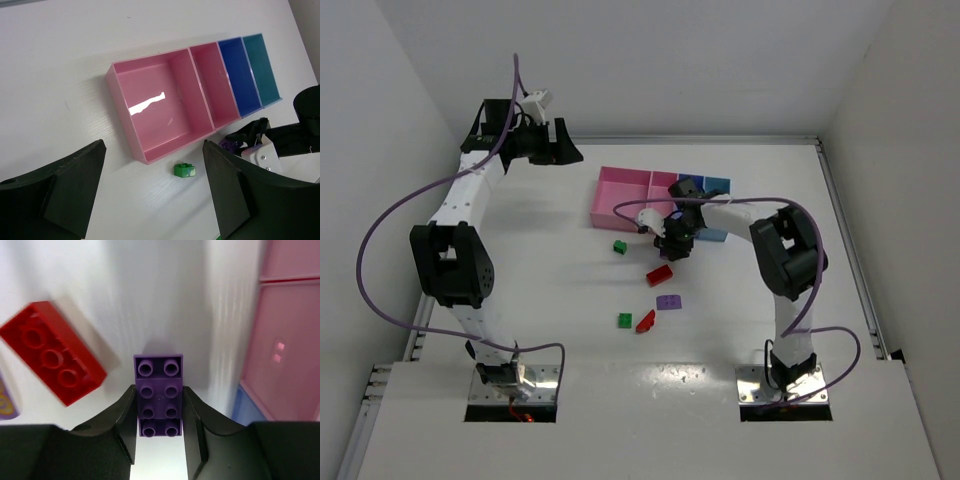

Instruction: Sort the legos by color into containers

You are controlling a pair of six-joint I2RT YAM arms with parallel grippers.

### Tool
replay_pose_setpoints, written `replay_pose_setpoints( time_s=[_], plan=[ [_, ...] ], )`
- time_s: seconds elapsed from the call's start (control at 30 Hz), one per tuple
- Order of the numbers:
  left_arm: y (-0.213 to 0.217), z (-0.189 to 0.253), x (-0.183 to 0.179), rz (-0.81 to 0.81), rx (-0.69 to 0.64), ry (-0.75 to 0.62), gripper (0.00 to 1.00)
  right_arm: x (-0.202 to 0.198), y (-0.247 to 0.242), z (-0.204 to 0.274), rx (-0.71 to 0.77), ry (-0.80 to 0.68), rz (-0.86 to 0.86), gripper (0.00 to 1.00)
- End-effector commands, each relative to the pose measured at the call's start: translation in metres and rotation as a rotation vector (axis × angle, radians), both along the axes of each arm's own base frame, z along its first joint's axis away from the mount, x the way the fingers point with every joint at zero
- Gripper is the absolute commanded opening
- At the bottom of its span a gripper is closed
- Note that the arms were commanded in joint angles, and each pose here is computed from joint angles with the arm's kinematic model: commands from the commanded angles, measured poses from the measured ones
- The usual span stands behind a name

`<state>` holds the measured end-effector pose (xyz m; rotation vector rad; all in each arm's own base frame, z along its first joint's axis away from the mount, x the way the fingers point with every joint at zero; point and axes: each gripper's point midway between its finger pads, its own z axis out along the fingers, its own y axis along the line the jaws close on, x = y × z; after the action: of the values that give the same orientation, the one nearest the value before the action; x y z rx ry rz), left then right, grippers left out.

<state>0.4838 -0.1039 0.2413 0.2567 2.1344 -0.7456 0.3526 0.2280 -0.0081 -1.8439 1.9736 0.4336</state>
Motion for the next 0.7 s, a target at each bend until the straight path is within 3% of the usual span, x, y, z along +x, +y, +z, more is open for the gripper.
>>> replay_pose_setpoints(
  time_s=[0.0, 0.13, 0.3, 0.5, 0.67],
  plan=[
    [-0.003, 0.015, 0.005, -0.012, -0.019, -0.040, 0.85, -0.007, 0.021, 0.048, 0.095, -0.044, 0.025, 0.18],
    [-0.003, 0.011, -0.002, -0.016, -0.013, -0.033, 0.85, -0.014, 0.038, 0.115, 0.266, -0.037, -0.043, 0.18],
    [-0.005, 0.004, -0.009, 0.004, 0.025, -0.045, 0.85, 0.037, 0.029, 0.175, 0.389, -0.105, -0.370, 0.17],
    [-0.014, 0.011, -0.015, -0.003, 0.024, -0.067, 0.85, 0.101, -0.008, 0.168, 0.341, -0.154, -0.793, 0.06],
    [-0.019, 0.012, -0.014, -0.003, 0.010, -0.071, 0.85, 0.128, -0.024, 0.155, 0.332, -0.138, -0.950, 0.06]
  ],
)
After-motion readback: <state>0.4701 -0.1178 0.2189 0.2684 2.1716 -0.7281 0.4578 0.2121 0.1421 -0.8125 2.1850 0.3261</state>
